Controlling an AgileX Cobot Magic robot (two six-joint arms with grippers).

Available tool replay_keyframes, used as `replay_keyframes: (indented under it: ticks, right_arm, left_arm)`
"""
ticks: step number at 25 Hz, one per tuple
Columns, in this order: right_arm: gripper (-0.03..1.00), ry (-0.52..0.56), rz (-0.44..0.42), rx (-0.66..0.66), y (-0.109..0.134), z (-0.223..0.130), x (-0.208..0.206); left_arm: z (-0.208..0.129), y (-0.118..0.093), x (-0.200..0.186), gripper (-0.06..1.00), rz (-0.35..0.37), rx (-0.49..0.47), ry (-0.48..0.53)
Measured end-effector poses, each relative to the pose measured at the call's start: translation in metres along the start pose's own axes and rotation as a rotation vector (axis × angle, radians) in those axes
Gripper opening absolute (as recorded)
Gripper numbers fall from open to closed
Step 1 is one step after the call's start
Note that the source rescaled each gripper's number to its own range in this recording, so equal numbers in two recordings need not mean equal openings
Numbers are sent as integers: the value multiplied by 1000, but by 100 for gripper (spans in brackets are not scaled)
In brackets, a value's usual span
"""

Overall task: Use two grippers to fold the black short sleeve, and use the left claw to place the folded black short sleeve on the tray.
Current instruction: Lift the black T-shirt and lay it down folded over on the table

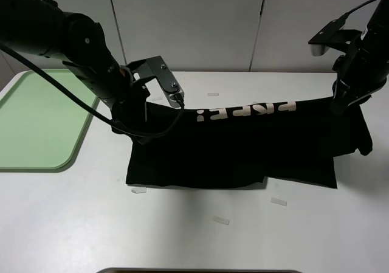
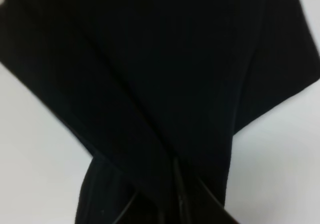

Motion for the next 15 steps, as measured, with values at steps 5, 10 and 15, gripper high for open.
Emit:
replay_keyframes:
  ticks: [5, 10, 15]
  right_arm:
    - [0, 20, 45, 11, 7, -3, 0]
    - [1, 25, 51, 11, 8, -4, 0]
    - [70, 109, 0, 9, -2, -19, -1]
  left_arm:
    - [-6, -4, 0, 2, -26, -11, 35]
    - [-6, -5, 0, 2, -30, -14, 37]
    - [-16, -3, -1, 30, -28, 18, 92]
Point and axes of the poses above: a point on each arm's last joint axis where the gripper is mounted, x pointing out along that axis toward the gripper, y along the wrist's bending axis when the last joint is at zero, z = x × y, the point moved 7 cm from there along x, pointing out along that axis toward the gripper, and after that the axes turned 9 degrees about -x, right-handed, at the moved point
